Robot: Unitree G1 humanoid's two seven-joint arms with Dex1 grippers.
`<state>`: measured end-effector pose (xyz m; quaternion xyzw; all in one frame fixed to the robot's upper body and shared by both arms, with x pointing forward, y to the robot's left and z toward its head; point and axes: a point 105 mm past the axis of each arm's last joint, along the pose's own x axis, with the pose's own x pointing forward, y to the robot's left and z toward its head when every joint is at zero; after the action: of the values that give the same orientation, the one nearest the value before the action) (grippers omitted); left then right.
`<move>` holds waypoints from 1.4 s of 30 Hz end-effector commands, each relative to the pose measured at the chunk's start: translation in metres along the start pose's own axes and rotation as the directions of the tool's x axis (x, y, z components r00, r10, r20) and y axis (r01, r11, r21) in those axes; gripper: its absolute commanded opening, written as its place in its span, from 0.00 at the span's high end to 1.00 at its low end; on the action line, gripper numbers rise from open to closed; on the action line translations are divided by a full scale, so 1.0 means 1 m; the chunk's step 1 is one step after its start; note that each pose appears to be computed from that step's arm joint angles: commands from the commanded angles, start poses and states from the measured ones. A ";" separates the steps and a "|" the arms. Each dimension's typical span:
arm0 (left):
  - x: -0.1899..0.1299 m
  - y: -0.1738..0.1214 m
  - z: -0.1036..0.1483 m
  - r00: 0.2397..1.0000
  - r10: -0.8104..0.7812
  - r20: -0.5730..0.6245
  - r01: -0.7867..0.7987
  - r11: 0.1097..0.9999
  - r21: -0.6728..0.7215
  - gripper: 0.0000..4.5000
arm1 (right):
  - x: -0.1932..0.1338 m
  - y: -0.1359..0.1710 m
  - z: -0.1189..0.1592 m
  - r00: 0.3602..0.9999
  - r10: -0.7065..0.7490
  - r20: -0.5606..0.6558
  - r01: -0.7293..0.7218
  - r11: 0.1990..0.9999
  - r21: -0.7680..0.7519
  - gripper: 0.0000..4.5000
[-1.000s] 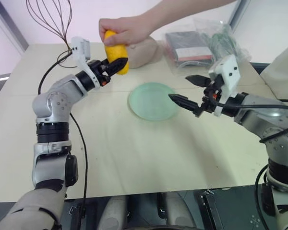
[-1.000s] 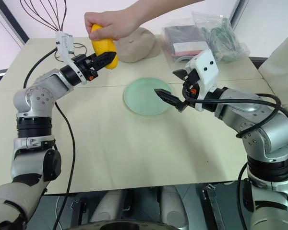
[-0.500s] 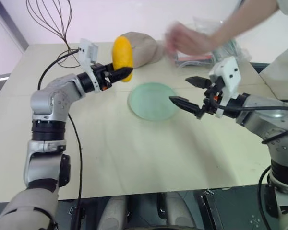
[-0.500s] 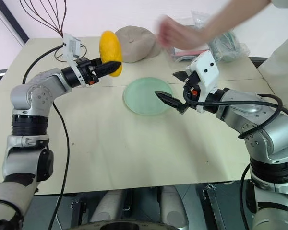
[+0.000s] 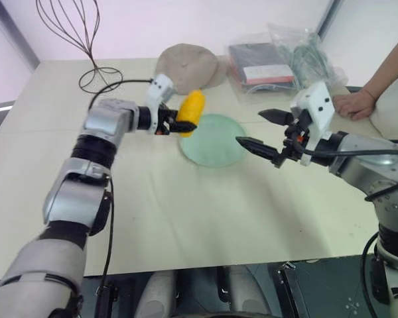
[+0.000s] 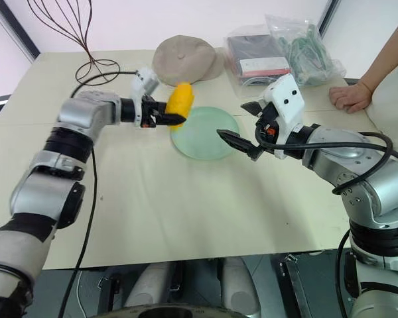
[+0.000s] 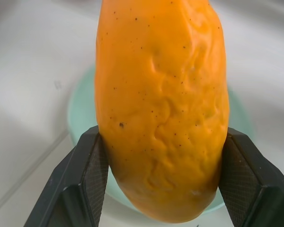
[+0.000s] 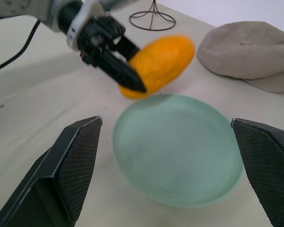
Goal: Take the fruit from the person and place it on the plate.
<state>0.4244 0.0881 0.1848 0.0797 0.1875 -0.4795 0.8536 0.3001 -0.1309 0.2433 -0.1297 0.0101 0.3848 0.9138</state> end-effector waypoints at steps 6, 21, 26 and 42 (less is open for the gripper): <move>0.021 -0.002 0.001 0.998 0.004 -0.063 0.001 0.997 0.073 0.42 | -0.008 0.003 0.013 0.997 -0.044 0.056 0.046 0.998 -0.032 0.00; 0.034 -0.013 0.001 0.996 -0.045 -0.074 0.054 0.991 0.126 0.00 | -0.011 0.002 0.013 0.995 -0.078 0.062 0.079 0.997 -0.020 0.00; 0.026 -0.016 0.027 0.997 -0.075 0.009 0.073 0.985 0.155 0.00 | -0.011 0.003 0.013 0.995 -0.075 0.065 0.077 0.997 -0.019 0.00; -0.089 -0.023 0.048 0.993 -0.083 0.086 0.052 0.949 0.312 0.00 | -0.011 0.004 0.010 0.997 -0.062 0.051 0.064 0.998 -0.030 0.00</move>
<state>0.3869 0.1262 0.2454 0.1653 0.1036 -0.5277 0.8267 0.2946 -0.1341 0.2412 -0.1202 0.0065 0.3577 0.9260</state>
